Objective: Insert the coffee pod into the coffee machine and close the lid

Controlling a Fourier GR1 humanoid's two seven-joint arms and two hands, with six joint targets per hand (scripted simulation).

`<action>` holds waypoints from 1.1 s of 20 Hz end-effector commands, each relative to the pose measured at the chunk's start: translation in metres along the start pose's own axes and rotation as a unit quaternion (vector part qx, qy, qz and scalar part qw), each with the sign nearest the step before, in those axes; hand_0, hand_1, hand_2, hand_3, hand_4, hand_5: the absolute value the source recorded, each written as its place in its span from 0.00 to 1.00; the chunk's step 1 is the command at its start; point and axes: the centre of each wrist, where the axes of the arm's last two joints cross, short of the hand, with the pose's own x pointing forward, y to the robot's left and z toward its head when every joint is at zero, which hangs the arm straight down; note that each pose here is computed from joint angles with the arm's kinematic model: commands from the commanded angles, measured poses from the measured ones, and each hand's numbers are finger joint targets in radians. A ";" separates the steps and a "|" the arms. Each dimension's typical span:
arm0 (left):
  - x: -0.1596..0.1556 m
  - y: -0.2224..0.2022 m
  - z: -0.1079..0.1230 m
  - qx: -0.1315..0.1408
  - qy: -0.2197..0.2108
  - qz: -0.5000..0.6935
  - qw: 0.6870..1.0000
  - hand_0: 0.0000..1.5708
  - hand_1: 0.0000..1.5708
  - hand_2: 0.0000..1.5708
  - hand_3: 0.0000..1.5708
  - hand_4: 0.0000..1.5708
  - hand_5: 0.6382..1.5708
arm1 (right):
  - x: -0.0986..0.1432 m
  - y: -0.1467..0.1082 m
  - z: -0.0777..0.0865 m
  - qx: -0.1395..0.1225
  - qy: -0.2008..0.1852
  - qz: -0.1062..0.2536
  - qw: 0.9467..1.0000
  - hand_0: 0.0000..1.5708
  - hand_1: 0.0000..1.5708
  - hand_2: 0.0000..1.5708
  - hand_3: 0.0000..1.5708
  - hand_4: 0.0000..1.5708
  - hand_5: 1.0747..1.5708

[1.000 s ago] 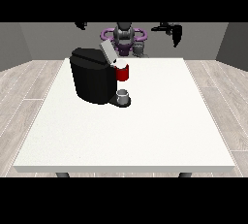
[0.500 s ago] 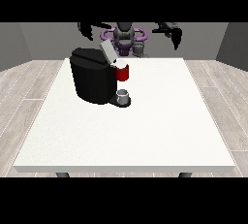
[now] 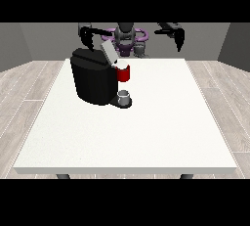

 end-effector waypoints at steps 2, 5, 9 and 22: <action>0.010 0.021 0.008 0.027 -0.022 -0.013 0.999 0.00 0.00 0.00 0.00 0.00 1.00 | 0.002 0.017 -0.007 0.027 0.010 0.011 1.000 0.00 0.00 0.00 0.00 0.00 1.00; 0.005 0.002 0.010 0.023 -0.032 -0.010 0.999 0.00 0.00 0.00 0.00 0.00 1.00 | -0.001 0.008 -0.016 0.023 -0.019 0.031 0.999 0.00 0.00 0.00 0.00 0.00 1.00; 0.010 0.006 0.011 0.026 -0.035 -0.012 0.999 0.00 0.00 0.00 0.00 0.00 1.00 | 0.005 0.012 -0.026 0.031 -0.013 0.032 0.999 0.00 0.00 0.00 0.00 0.00 1.00; 0.019 0.011 0.005 0.020 -0.030 -0.025 0.999 0.00 0.00 0.00 0.00 0.00 1.00 | 0.020 0.038 -0.049 0.042 -0.023 0.047 0.998 0.00 0.00 0.00 0.00 0.00 1.00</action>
